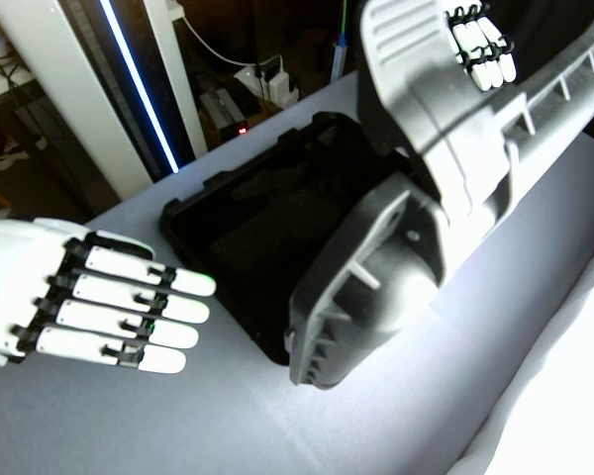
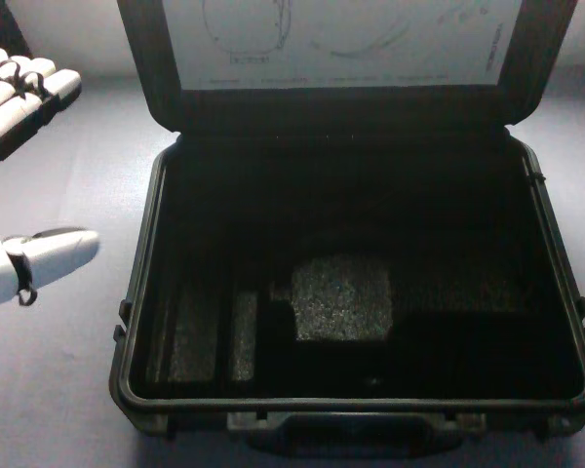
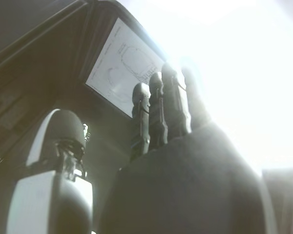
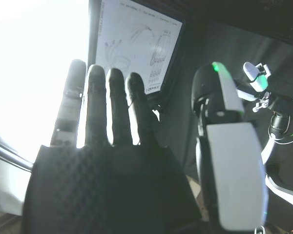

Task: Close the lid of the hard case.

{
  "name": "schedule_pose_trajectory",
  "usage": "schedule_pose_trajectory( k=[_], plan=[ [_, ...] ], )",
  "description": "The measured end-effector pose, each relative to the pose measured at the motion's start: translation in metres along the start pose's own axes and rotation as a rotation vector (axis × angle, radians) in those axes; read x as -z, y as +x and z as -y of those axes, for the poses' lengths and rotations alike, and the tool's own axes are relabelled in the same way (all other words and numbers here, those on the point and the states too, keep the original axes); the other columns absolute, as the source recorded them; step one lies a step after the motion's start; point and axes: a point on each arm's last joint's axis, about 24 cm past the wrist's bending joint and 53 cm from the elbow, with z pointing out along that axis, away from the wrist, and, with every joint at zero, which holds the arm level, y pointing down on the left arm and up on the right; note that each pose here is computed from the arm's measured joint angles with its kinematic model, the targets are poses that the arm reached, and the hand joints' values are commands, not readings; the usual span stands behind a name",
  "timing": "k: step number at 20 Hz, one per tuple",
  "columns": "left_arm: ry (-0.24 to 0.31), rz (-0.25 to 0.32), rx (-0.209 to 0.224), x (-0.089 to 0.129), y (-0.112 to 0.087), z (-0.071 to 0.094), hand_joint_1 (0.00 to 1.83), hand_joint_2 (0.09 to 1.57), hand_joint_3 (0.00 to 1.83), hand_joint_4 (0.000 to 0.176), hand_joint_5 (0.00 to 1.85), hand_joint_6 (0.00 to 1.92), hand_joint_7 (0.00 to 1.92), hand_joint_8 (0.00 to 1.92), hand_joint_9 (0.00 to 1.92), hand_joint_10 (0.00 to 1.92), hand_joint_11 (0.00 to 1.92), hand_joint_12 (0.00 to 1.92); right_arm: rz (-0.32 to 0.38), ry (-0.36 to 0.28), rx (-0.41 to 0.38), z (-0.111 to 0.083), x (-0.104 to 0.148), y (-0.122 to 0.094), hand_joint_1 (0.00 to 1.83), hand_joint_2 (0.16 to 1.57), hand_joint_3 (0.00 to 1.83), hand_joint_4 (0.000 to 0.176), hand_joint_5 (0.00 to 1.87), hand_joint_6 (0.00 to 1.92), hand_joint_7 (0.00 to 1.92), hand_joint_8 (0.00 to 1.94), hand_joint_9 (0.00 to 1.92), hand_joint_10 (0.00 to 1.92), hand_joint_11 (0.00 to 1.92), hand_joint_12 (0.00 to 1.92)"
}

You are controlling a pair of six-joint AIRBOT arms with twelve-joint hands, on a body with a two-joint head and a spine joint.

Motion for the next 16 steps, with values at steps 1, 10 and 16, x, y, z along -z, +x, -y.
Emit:
schedule_pose_trajectory(
  k=[1, 10, 16],
  plan=[
    [0.007, 0.002, -0.002, 0.000, 0.000, 0.002, 0.00, 1.10, 0.01, 0.000, 0.00, 0.00, 0.00, 0.00, 0.00, 0.00, 0.00, 0.00, 0.002, -0.004, 0.000, -0.001, 0.000, -0.001, 0.05, 1.34, 0.01, 0.000, 0.06, 0.00, 0.04, 0.00, 0.00, 0.00, 0.03, 0.06],
    [-0.047, 0.089, 0.026, -0.035, -0.019, -0.028, 0.00, 1.10, 0.00, 0.000, 0.00, 0.00, 0.00, 0.00, 0.00, 0.00, 0.00, 0.00, 0.090, 0.011, 0.002, 0.016, -0.032, -0.026, 0.07, 1.25, 0.00, 0.000, 0.07, 0.00, 0.06, 0.00, 0.01, 0.00, 0.01, 0.01],
    [-0.141, 0.062, 0.068, -0.066, -0.011, -0.061, 0.00, 1.06, 0.00, 0.000, 0.00, 0.00, 0.00, 0.00, 0.00, 0.00, 0.00, 0.00, 0.101, 0.112, -0.001, 0.051, -0.066, -0.038, 0.11, 1.30, 0.01, 0.000, 0.07, 0.01, 0.06, 0.01, 0.02, 0.01, 0.03, 0.01]
  ],
)
